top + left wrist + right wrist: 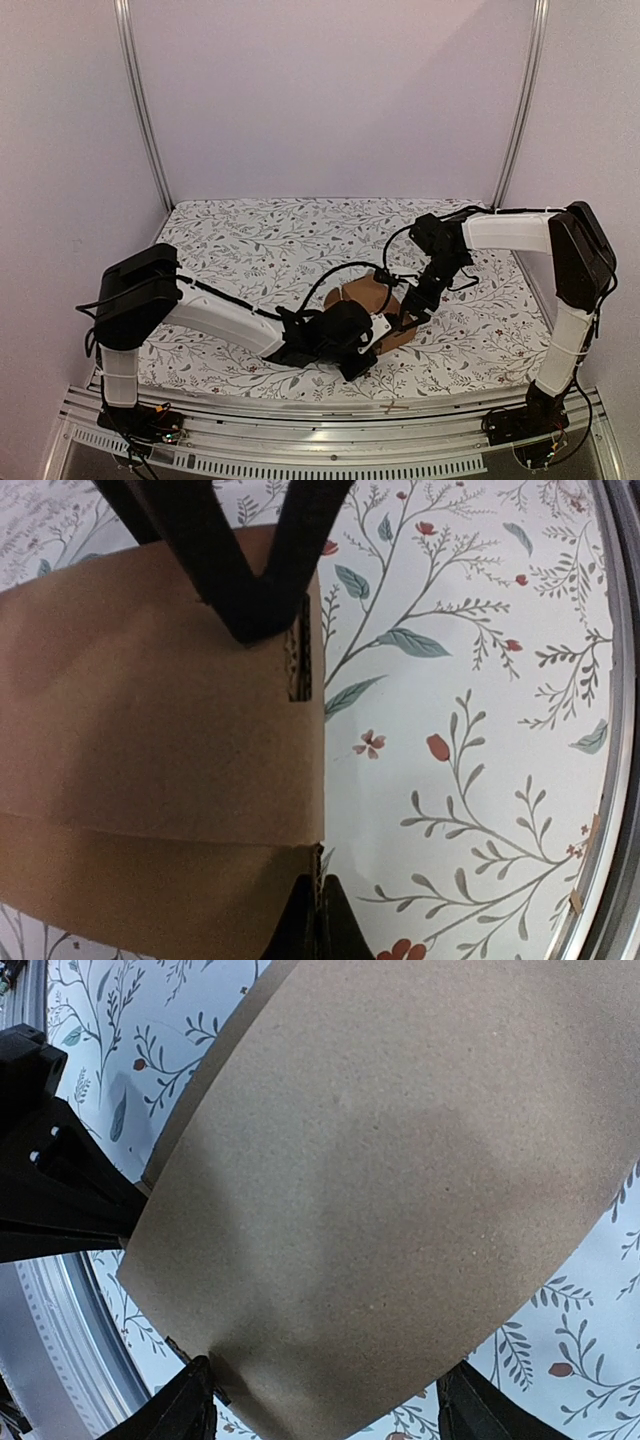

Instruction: Fold the paper box

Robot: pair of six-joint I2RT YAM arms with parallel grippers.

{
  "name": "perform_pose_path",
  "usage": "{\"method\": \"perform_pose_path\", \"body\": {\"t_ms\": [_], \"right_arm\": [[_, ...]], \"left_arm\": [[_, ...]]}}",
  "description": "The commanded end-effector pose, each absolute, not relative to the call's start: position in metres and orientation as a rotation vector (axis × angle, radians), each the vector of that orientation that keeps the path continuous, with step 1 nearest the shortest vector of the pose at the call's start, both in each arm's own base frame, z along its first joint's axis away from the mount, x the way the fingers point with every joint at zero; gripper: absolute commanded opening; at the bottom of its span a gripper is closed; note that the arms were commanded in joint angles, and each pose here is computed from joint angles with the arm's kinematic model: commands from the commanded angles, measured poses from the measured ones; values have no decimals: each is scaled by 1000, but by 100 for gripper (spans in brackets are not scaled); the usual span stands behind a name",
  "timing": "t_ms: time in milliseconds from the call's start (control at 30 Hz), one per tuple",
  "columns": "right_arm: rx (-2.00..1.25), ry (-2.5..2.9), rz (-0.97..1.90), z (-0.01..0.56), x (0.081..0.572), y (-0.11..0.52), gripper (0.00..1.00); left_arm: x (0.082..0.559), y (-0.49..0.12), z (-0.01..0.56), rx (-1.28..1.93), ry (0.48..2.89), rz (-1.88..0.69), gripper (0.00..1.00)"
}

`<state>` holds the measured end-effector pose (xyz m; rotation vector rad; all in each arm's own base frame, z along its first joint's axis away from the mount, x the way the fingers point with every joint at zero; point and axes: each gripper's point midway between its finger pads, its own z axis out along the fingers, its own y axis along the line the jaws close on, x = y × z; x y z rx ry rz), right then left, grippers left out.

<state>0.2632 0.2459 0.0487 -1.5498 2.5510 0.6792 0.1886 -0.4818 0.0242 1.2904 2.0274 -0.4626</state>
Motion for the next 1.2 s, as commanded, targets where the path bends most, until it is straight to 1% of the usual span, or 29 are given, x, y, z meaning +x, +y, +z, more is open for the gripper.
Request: {"method": "perform_pose_path", "body": {"t_ms": [0, 433, 800, 1167], "right_arm": [[-1581, 2600, 632, 33, 262, 237, 74], [-1589, 2607, 645, 32, 260, 237, 74], [-1604, 2586, 761, 39, 251, 245, 72], [-1605, 2585, 817, 41, 247, 249, 70]], "left_arm": [[195, -476, 36, 1247, 2041, -520, 2], [198, -476, 34, 1238, 2058, -561, 0], [200, -485, 44, 1257, 2046, -573, 0], [205, -495, 48, 1338, 2046, -506, 0]]}}
